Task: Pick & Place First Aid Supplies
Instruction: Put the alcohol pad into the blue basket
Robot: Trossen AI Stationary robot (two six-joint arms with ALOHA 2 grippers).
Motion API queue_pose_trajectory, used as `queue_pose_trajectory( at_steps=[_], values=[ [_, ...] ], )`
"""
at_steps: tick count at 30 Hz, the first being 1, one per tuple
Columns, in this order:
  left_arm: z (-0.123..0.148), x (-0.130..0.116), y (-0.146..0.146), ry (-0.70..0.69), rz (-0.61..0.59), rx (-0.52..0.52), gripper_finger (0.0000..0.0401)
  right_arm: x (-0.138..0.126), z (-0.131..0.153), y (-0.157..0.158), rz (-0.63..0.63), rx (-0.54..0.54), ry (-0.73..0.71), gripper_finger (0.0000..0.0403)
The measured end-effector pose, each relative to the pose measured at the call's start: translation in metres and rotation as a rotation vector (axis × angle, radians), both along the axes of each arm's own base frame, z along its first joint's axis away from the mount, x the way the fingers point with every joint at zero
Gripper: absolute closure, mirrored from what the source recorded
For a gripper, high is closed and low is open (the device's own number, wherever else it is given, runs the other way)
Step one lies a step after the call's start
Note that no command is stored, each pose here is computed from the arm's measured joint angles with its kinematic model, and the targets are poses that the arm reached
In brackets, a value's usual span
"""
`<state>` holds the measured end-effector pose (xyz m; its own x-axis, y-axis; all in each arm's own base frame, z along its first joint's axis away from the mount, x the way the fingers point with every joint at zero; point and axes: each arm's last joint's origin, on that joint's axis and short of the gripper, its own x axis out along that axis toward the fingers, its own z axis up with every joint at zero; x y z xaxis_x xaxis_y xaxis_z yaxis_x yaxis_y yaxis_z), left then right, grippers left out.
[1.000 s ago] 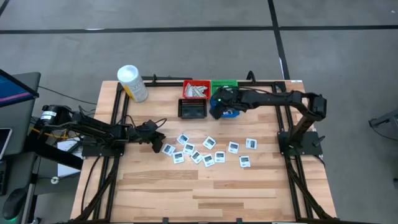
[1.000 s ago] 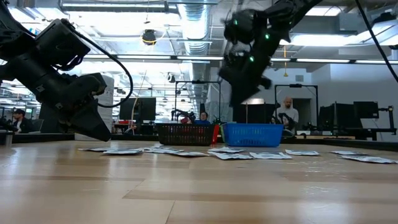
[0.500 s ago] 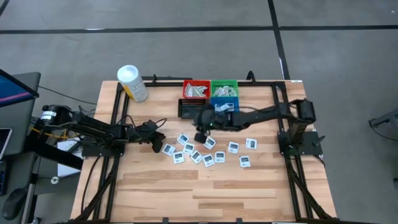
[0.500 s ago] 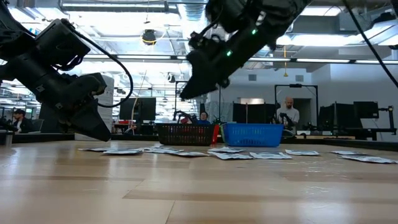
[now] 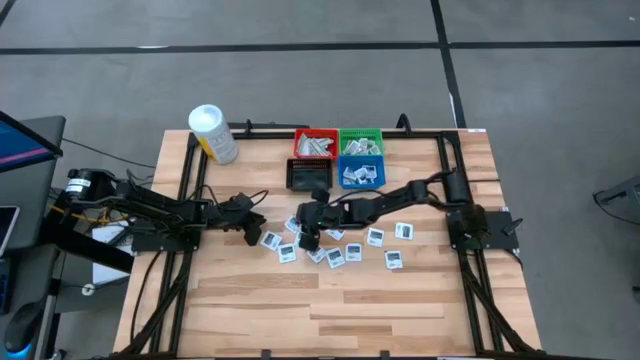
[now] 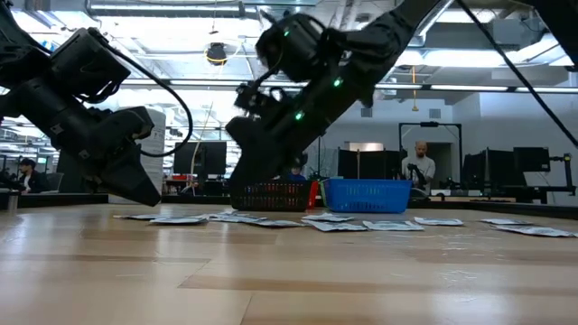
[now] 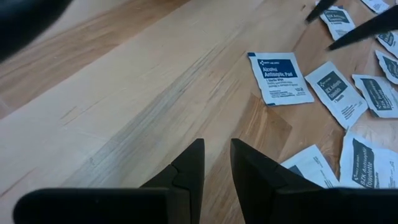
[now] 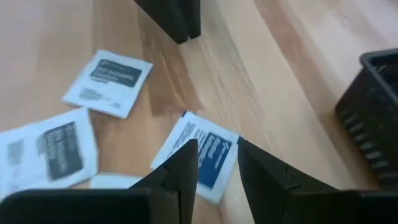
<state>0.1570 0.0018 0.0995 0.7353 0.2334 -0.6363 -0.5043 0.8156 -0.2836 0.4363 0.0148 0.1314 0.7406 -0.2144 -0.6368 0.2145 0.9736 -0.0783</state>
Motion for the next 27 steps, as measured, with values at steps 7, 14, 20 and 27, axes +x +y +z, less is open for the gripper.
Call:
queue_pose_trajectory(
  at_steps=[7, 14, 20, 27],
  values=[
    [-0.001, -0.001, 0.0, 0.003, 0.0, 0.001, 0.0323, 0.008, -0.027, -0.002, -0.05, 0.055, 0.038, 0.0294],
    [-0.002, -0.002, 0.0, 0.007, 0.0, 0.001, 0.0323, 0.01, -0.054, -0.002, -0.082, 0.181, 0.082, 0.0297],
    [-0.004, -0.004, 0.0, 0.015, 0.0, 0.002, 0.0323, 0.004, -0.063, 0.007, -0.103, 0.194, 0.159, 0.0357],
    [-0.004, -0.004, 0.0, 0.018, 0.001, 0.003, 0.0323, 0.001, -0.053, 0.009, -0.095, 0.201, 0.168, 0.0397]
  ],
)
